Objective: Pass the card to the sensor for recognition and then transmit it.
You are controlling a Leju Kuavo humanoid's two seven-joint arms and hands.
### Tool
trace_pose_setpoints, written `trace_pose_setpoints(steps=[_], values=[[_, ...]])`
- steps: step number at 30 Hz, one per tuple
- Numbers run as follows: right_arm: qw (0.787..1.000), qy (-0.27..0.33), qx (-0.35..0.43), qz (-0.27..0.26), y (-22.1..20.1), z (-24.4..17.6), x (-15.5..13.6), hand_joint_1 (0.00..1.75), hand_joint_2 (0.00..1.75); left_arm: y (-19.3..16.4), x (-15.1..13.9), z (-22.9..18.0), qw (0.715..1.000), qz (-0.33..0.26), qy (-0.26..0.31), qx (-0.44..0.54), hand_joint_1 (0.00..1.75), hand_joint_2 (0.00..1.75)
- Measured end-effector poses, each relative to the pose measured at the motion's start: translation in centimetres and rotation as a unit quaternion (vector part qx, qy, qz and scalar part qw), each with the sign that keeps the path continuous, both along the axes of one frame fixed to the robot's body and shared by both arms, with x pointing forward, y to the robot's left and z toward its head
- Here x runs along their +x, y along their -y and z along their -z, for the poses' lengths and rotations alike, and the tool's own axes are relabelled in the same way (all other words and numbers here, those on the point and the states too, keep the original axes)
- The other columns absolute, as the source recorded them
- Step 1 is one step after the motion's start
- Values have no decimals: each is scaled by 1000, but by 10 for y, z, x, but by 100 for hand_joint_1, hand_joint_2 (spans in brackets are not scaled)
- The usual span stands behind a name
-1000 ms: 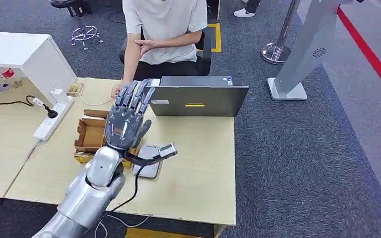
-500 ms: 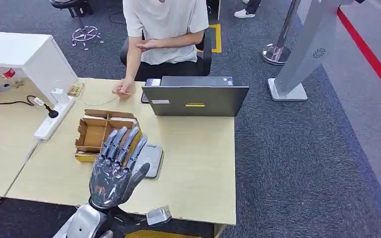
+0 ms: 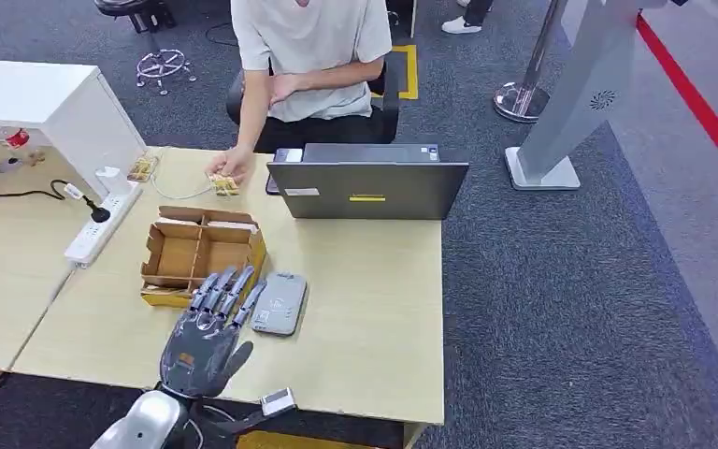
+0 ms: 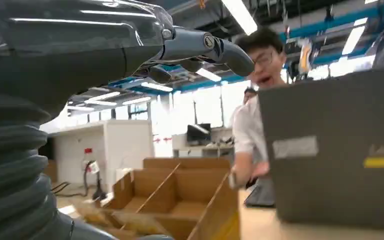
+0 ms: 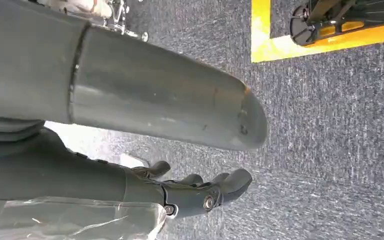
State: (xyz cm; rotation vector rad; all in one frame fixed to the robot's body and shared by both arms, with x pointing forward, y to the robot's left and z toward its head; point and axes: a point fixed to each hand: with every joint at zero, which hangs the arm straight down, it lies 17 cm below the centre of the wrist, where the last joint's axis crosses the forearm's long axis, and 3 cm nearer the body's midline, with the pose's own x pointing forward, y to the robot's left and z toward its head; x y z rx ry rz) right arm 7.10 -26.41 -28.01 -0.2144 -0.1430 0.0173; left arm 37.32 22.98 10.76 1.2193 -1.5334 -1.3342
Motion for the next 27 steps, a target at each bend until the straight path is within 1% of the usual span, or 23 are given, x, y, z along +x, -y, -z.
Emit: trace_pose_setpoints(steps=[5, 12, 14, 18, 19, 27], values=[[1000, -1, 1, -1, 0, 0, -1, 0, 0, -33, 1, 30, 998, -37, -49, 18, 0, 175], [1000, -3, 0, -4, 0, 0, -2, 0, 0, -46, 0, 44, 996, -53, -66, 21, 0, 175], [1000, -3, 0, -6, 0, 0, -2, 0, 0, -51, 1, 43, 996, -63, -61, 20, 0, 175], [1000, -3, 0, -14, -1, 0, -2, 0, 0, -65, 9, 26, 996, -89, -15, 14, 0, 175], [1000, -3, 0, -15, 0, 0, -1, 0, 0, -69, 11, 25, 995, -94, -10, 15, 0, 175], [1000, -4, 5, -27, -3, 0, -1, 0, 0, -101, 34, 34, 990, -137, -15, 12, 0, 175]])
